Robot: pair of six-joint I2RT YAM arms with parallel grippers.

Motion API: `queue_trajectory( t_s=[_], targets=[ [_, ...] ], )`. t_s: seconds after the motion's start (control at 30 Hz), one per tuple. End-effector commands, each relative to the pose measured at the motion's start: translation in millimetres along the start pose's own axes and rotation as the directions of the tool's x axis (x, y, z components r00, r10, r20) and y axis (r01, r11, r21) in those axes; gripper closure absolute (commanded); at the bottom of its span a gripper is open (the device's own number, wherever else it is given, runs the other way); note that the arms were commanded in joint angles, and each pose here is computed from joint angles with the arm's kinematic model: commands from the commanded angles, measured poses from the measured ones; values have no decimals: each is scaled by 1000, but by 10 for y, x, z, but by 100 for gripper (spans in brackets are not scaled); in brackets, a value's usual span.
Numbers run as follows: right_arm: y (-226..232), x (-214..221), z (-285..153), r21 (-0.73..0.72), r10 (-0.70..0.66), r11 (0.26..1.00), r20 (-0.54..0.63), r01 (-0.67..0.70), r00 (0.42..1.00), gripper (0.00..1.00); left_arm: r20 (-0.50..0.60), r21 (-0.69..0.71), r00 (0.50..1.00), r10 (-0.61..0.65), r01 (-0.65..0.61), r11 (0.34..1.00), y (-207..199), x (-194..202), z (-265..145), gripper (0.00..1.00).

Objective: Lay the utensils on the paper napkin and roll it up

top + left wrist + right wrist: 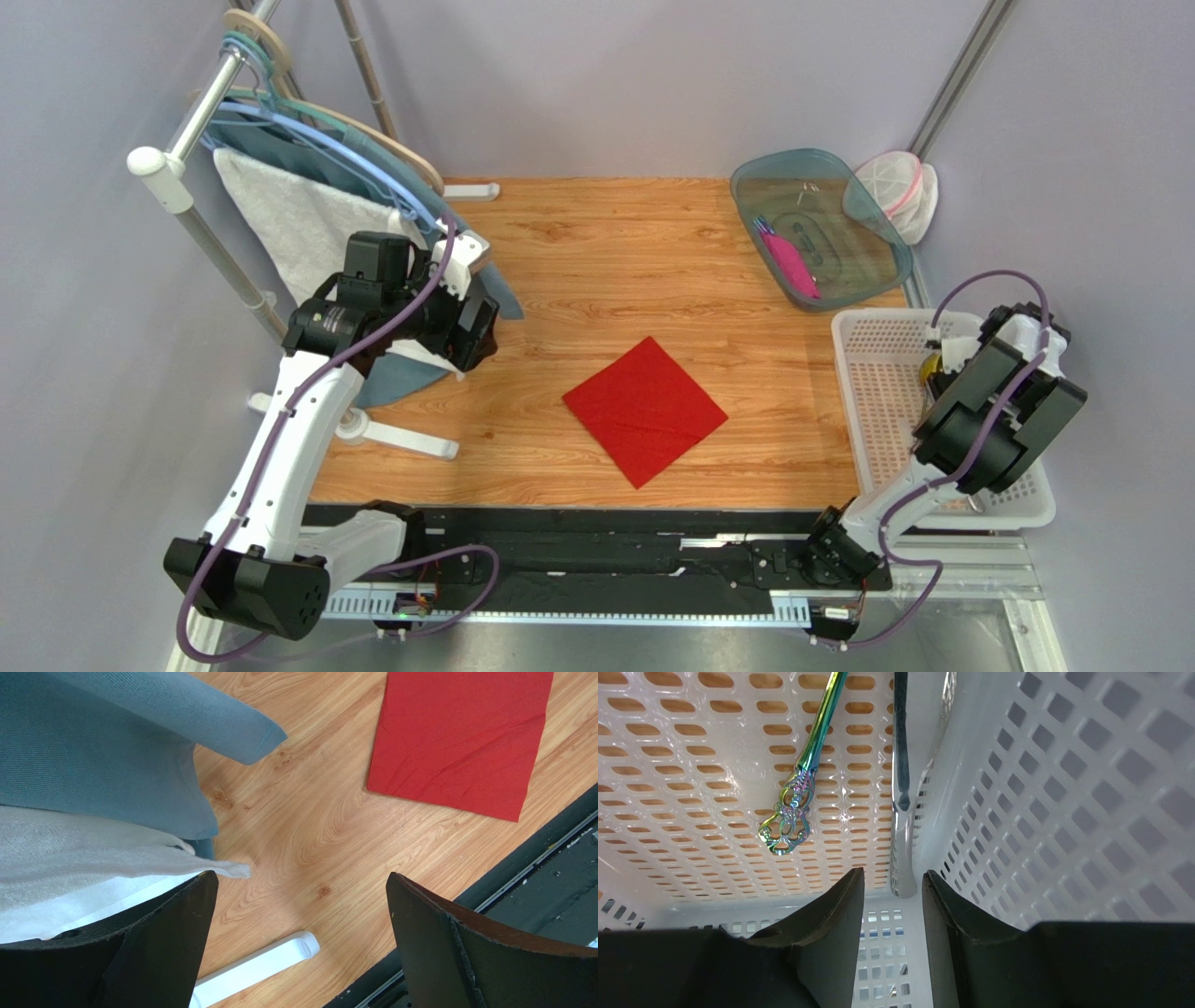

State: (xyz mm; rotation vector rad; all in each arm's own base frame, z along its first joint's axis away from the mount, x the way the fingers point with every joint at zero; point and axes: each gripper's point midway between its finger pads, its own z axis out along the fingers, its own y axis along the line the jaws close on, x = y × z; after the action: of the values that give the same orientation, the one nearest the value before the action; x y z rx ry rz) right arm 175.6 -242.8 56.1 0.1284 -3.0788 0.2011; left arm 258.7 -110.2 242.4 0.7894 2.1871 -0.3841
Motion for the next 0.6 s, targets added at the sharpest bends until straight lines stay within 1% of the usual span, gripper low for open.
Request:
queue_trajectory(
  t_s=[0.0,0.17,0.47,0.57],
  targets=[
    [-30,-58,135,-2,2,1000,16,-2,1000,59,52,12,998,23,-24,1000,-22,-130,-44,1],
    [0,-99,263,-20,3,1000,27,-2,1000,59,42,1,999,26,-26,1000,-10,-98,-58,1],
    [30,-203,464,-47,-55,997,70,58,996,55,25,-18,999,42,-41,999,29,-86,-80,1],
    [59,-208,511,-64,-74,995,72,78,995,57,18,-25,999,44,-44,999,54,-94,-72,1]
  ],
)
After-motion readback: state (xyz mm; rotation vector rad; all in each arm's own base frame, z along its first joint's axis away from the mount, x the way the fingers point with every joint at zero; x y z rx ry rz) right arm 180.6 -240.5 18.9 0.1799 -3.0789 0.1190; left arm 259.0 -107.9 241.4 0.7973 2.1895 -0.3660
